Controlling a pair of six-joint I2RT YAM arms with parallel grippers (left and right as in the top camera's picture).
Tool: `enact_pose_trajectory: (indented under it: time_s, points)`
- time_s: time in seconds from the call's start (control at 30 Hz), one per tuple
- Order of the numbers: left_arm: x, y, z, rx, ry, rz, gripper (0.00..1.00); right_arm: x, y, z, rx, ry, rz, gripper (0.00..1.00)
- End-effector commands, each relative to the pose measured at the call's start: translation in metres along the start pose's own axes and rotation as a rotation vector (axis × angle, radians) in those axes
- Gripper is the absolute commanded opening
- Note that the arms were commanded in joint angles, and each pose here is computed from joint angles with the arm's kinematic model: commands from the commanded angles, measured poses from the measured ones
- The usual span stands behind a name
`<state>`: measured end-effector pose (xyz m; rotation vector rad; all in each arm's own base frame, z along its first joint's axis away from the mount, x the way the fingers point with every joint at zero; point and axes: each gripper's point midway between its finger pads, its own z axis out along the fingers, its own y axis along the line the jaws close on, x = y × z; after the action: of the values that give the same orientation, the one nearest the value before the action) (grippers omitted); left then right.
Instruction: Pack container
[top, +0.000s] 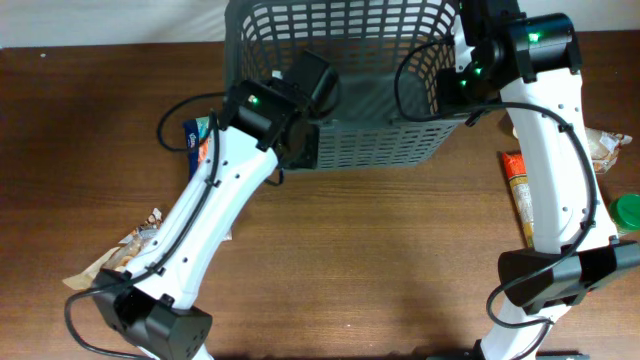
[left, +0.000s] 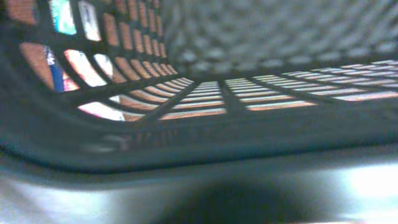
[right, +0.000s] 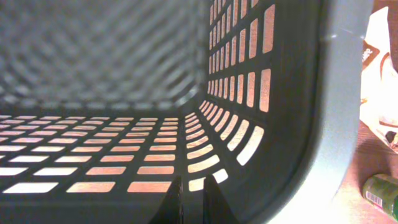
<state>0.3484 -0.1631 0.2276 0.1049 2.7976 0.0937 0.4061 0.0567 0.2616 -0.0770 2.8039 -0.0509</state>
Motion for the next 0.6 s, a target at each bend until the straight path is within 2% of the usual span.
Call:
enact_pose_trajectory:
  time_s: [0.0, 0.3, 0.57]
  points:
    - [-0.004, 0.015, -0.001, -0.031, -0.012, -0.005, 0.02, 0.002, 0.0, -0.004, -0.011, 0.003, 0.003, 0.04]
    - [-0.009, 0.021, -0.024, -0.002, -0.085, -0.008, 0.02, -0.006, 0.003, -0.016, -0.034, -0.045, 0.007, 0.04]
    - [0.0, 0.042, -0.096, 0.059, -0.258, -0.026, 0.02, -0.021, -0.004, -0.115, -0.07, -0.313, 0.032, 0.04]
